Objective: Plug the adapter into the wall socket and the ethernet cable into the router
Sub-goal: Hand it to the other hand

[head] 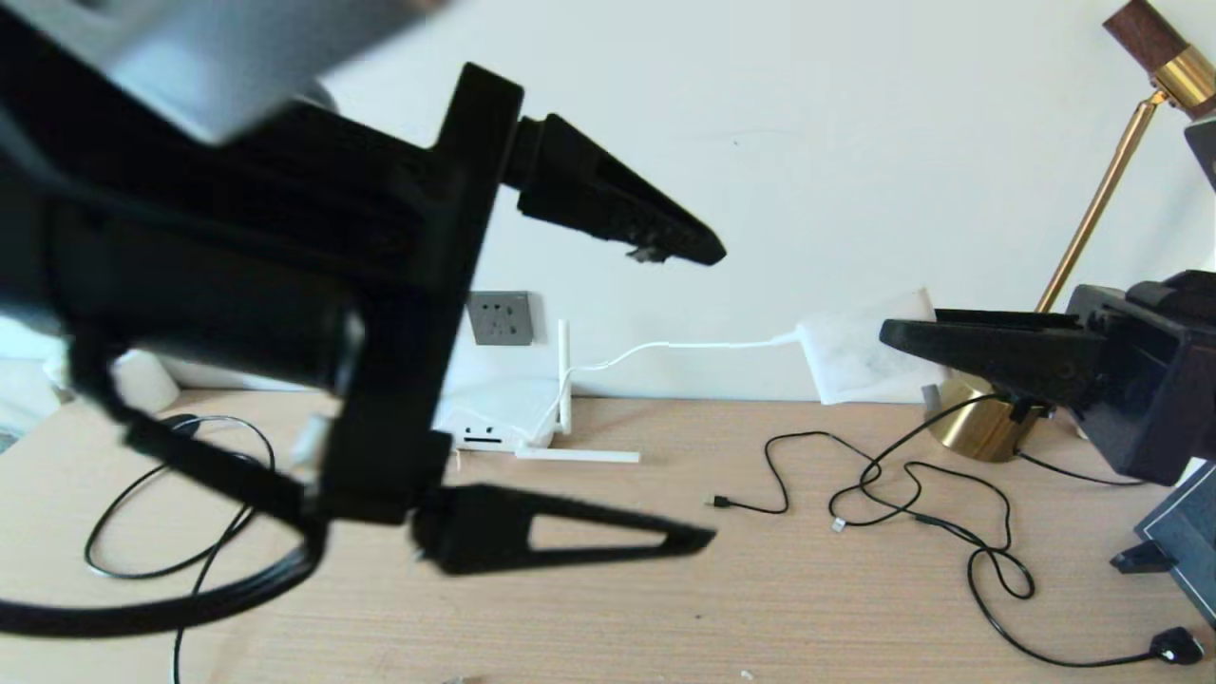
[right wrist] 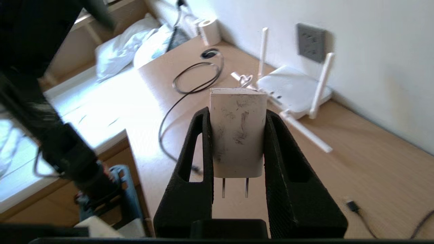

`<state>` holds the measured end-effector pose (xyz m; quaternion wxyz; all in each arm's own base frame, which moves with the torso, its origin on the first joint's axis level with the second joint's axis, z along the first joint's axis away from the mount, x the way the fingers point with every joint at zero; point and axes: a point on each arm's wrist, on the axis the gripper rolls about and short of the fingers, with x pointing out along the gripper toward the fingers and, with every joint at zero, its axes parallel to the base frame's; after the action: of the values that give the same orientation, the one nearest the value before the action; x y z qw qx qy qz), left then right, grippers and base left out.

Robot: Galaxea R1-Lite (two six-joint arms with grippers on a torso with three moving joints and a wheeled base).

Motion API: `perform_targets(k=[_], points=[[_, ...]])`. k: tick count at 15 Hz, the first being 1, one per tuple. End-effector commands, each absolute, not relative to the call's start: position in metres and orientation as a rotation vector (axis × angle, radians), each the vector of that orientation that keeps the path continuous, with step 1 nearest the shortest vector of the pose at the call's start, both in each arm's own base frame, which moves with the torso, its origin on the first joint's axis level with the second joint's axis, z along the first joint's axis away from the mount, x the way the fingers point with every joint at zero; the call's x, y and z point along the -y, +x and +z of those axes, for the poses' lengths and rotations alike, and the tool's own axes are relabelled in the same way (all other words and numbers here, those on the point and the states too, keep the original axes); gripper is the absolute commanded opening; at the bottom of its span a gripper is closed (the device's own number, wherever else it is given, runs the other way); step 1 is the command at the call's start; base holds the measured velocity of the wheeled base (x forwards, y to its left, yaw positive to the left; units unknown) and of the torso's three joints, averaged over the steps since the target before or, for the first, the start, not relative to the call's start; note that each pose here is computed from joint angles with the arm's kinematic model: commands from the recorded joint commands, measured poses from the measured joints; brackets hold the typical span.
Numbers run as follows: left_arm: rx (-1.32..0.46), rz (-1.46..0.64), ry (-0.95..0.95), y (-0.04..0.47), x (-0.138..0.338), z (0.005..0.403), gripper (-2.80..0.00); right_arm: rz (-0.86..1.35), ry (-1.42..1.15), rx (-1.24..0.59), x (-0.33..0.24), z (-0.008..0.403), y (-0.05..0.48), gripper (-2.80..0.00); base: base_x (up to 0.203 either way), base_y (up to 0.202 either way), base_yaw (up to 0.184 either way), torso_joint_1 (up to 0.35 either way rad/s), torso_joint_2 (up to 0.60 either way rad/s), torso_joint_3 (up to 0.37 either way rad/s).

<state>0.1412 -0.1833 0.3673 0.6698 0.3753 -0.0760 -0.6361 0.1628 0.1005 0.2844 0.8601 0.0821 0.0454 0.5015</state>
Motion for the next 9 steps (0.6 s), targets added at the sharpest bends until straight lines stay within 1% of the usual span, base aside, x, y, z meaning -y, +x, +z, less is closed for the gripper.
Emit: perform_targets(k=[1,3,5,9], points=[[-0.036,-1.566,0.788,0.138,0.174,0.360,0.00,1.084,0.172,-0.094,-0.102,0.284,0.157,-2.80,0.000,0.000,0.000,0.000,0.00,0.000],[-0.136,-1.630,0.728,0.151,0.185,0.351,0.00,1.142,0.170,-0.101,-0.112,0.284,0.152,-2.80,0.000,0.000,0.000,0.000,0.00,0.000],[-0.160,-1.663,0.697,0.168,0.203,0.346,0.00,1.168,0.167,-0.112,-0.119,0.283,0.152,-2.80,0.000,0.000,0.000,0.000,0.00,0.000],[-0.155,-1.688,0.672,0.178,0.214,0.341,0.00,1.180,0.143,-0.132,-0.121,0.274,0.151,-2.80,0.000,0.000,0.000,0.000,0.00,0.000]])
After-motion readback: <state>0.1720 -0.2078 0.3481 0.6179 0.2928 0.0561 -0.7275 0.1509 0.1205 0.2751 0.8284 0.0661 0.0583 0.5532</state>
